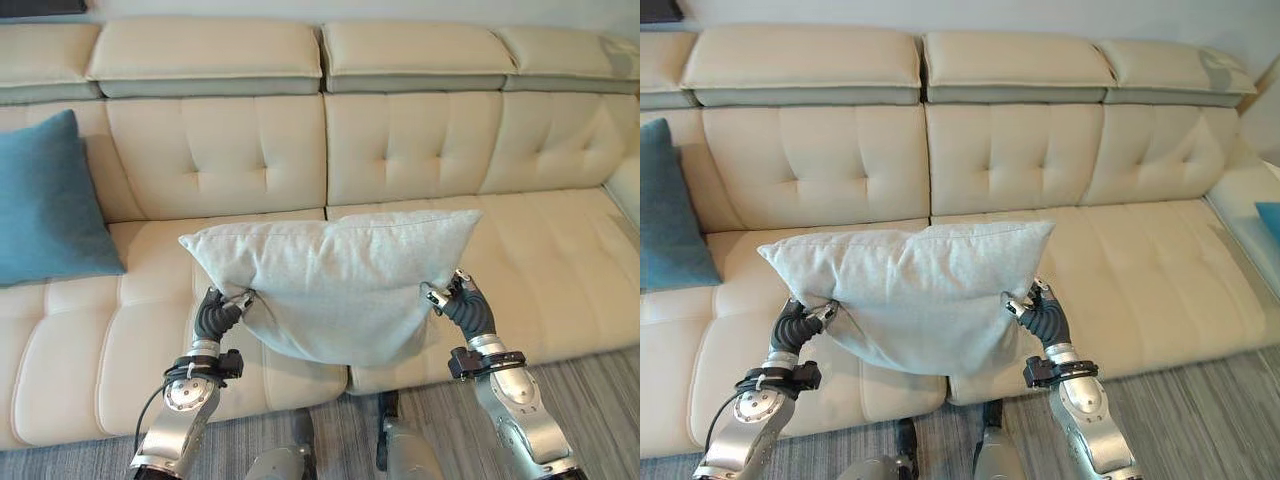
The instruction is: Pick up all the scattered cushions and arrange them neatly on the sofa.
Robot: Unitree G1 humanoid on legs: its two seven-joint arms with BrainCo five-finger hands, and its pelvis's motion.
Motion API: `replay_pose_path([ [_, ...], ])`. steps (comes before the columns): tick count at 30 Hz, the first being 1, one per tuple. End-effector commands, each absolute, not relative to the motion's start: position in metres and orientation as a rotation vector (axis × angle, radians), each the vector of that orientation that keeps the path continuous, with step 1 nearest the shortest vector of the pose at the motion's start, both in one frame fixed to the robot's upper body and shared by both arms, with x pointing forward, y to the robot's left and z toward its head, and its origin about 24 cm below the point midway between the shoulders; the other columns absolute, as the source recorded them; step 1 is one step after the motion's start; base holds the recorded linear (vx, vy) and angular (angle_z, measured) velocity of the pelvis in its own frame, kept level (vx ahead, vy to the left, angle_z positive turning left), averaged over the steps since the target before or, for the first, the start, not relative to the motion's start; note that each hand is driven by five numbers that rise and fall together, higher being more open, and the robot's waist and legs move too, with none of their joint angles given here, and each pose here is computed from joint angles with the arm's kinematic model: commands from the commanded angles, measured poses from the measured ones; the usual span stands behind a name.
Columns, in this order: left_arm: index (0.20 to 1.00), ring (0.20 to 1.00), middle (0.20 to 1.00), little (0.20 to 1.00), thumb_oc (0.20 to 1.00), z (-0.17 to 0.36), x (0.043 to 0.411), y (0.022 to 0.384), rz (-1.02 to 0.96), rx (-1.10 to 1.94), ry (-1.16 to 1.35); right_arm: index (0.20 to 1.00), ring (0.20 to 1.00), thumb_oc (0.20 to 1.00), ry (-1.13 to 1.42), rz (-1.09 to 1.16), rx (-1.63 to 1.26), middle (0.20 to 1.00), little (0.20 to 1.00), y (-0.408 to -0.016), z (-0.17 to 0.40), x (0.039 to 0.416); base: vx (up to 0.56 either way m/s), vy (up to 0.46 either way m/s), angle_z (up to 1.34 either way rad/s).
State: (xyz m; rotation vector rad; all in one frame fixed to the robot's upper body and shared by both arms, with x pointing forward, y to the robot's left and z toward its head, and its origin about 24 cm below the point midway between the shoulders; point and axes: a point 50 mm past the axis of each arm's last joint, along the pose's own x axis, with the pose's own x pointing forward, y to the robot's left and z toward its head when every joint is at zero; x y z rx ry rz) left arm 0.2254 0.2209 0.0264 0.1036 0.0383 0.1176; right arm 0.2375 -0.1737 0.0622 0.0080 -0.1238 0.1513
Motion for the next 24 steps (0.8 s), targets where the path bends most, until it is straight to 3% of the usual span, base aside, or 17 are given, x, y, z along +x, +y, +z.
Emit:
replay_pose_path([
  [1, 0.200, 0.200, 0.200, 0.200, 0.200, 0.083, 0.246, 0.203, 0.014, 0.149, -0.268, 0.200, 0.200, 0.200, -0.452, 0.273, -0.002, 0.200, 0.200, -0.156, 0.129, 0.254, 0.12, -0.151, 0.21],
  [9, 0.200, 0.200, 0.200, 0.200, 0.200, 0.135, 0.295, 0.181, 0.048, 0.152, -0.495, 0.200, 0.200, 0.200, -0.685, 0.385, 0.051, 0.200, 0.200, -0.100, 0.195, 0.296, -0.06, -0.093, 0.08],
  [15, 0.200, 0.200, 0.200, 0.200, 0.200, 0.216, 0.356, 0.161, 0.137, 0.228, -0.689, 0.200, 0.200, 0.200, -0.818, 0.264, -0.007, 0.200, 0.200, -0.068, 0.270, 0.344, -0.08, -0.052, 0.11],
  [24, 0.200, 0.200, 0.200, 0.200, 0.200, 0.282, 0.384, 0.167, 0.264, 0.340, -0.763, 0.200, 0.200, 0.200, -0.864, 0.011, -0.151, 0.200, 0.200, -0.093, 0.324, 0.373, -0.01, -0.025, 0.05],
])
